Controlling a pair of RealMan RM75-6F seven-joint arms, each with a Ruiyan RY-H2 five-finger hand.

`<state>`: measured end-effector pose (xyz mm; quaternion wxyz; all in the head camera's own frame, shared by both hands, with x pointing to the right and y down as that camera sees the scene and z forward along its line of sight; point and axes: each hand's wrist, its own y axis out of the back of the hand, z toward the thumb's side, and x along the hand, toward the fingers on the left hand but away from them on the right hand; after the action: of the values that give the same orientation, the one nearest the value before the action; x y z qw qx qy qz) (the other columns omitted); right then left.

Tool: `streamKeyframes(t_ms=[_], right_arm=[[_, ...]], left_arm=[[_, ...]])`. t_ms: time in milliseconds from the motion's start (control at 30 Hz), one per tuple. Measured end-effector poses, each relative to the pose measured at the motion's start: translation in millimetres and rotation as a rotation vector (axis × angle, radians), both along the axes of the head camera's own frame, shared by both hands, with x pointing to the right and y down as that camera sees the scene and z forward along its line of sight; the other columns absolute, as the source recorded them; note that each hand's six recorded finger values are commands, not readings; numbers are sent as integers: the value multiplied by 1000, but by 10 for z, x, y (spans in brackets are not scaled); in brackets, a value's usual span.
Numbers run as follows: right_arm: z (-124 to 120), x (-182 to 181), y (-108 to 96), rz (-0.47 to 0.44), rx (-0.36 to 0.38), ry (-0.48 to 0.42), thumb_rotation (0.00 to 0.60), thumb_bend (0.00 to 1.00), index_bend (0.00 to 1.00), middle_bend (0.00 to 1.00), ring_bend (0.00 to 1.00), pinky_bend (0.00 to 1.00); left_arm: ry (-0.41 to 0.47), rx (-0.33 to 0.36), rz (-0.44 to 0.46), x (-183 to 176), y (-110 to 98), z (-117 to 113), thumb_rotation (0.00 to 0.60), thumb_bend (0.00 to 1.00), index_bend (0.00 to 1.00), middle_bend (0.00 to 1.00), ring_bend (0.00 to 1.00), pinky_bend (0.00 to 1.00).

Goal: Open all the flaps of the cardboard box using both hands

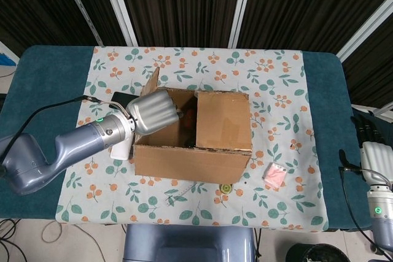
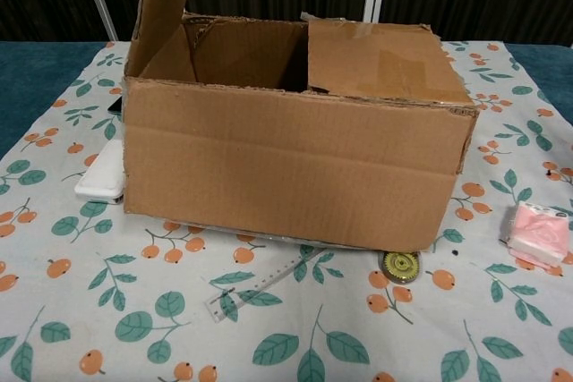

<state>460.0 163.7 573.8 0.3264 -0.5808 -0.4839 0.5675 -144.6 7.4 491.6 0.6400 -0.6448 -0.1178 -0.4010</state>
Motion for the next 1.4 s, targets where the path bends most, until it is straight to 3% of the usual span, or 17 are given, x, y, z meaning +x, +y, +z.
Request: streamKeyframes(t_ms=[367, 733, 1000, 1067, 1167, 1300, 1400], right_arm=[[-22, -9, -2, -1, 10, -7, 600, 469, 0, 0, 0, 185], [-20, -28, 8, -3, 11, -15, 600, 470, 0, 0, 0, 185], [-10, -50, 22, -10, 4, -15, 600, 470, 0, 0, 0, 184], [-11, -49, 25, -9, 2, -13, 600, 470, 0, 0, 0, 185], [-10, -45, 26, -8, -1, -13, 600, 470, 0, 0, 0, 185], [-16, -44, 19, -11, 0, -7, 600, 470, 0, 0, 0, 185], [-23, -46, 11, -14, 2, 0, 600, 470, 0, 0, 0, 185]], left_arm=[[-41, -3, -61, -414, 59, -64, 600, 905, 317, 435, 457, 493], [-60, 12, -198, -1032, 108, -159, 600, 905, 317, 434, 457, 493], [-107, -11, -303, -1568, 252, -74, 600, 878, 302, 419, 455, 490], [-116, -24, -333, -1698, 303, -29, 600, 818, 285, 395, 444, 483], [-101, -38, -385, -1848, 373, 29, 600, 630, 210, 288, 354, 409], [-34, -40, -484, -2050, 488, 104, 600, 362, 52, 42, 75, 170], [34, -26, -565, -2183, 582, 138, 600, 239, 0, 0, 0, 83]])
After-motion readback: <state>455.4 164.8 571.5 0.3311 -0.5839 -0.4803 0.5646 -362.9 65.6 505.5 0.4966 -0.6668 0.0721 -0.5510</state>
